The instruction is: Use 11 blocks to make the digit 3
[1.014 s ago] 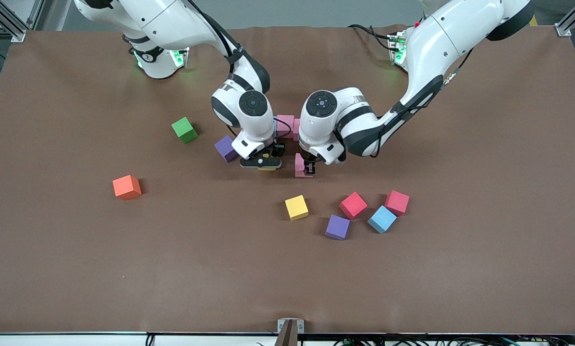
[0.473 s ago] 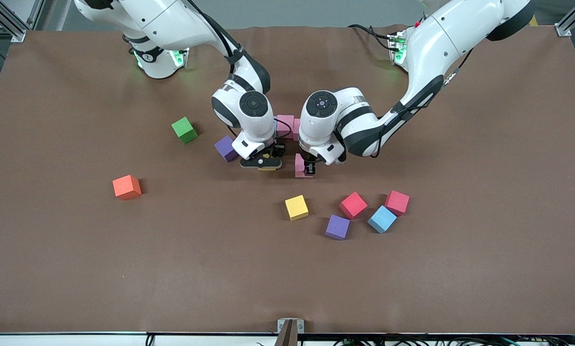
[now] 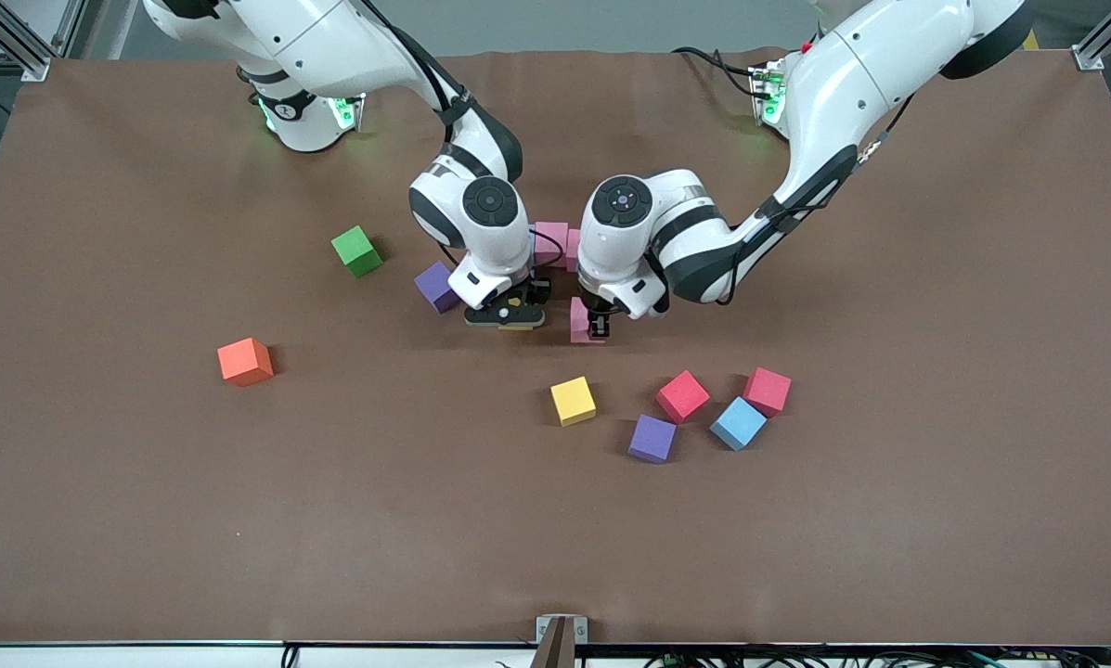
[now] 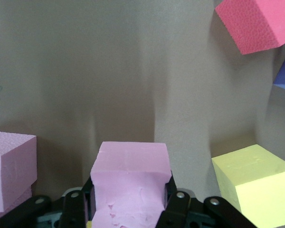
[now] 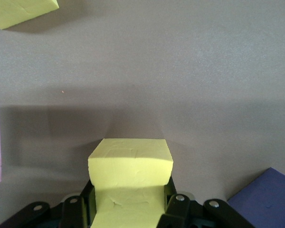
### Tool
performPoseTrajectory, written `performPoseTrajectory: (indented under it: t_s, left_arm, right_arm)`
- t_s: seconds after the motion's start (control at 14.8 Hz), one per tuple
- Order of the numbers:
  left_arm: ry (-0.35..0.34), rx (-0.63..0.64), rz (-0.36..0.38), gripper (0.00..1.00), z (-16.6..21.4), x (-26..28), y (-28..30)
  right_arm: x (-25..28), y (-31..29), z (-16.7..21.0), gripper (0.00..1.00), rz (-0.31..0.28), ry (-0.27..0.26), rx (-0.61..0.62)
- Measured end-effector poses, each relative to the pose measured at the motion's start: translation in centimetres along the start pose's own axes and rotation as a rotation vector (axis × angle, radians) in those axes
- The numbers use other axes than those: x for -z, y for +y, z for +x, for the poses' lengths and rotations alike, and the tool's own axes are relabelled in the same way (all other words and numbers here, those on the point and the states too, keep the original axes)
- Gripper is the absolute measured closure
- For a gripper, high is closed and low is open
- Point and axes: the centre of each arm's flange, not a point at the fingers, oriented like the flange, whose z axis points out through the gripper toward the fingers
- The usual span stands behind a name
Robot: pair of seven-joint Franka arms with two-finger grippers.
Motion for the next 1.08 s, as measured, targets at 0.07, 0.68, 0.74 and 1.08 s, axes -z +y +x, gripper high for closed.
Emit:
performPoseTrajectory:
  t_s: [0.07,0.68,0.74,1.08]
  left_arm:
    - [0.0,0.0,0.0,0.45,0.0,0.0,0.01]
    - [0.0,0.0,-0.001,0.45,0.0,0.02,0.04]
    - [0.0,0.0,-0.001,0.45,0.0,0.02,0.04]
    - [-0.001,0.001,-0.001,0.45,-0.01,0.03,0.04]
  right_arm:
    - [-0.01,0.0,0.01,0.44,-0.001,-0.001,0.003]
    - [-0.03,0.01,0.1,0.44,-0.011,-0.009,0.005]
    - [-0.03,0.02,0.1,0.44,-0.013,-0.01,0.003]
    - [-0.03,0.01,0.08,0.44,-0.014,-0.011,-0.012]
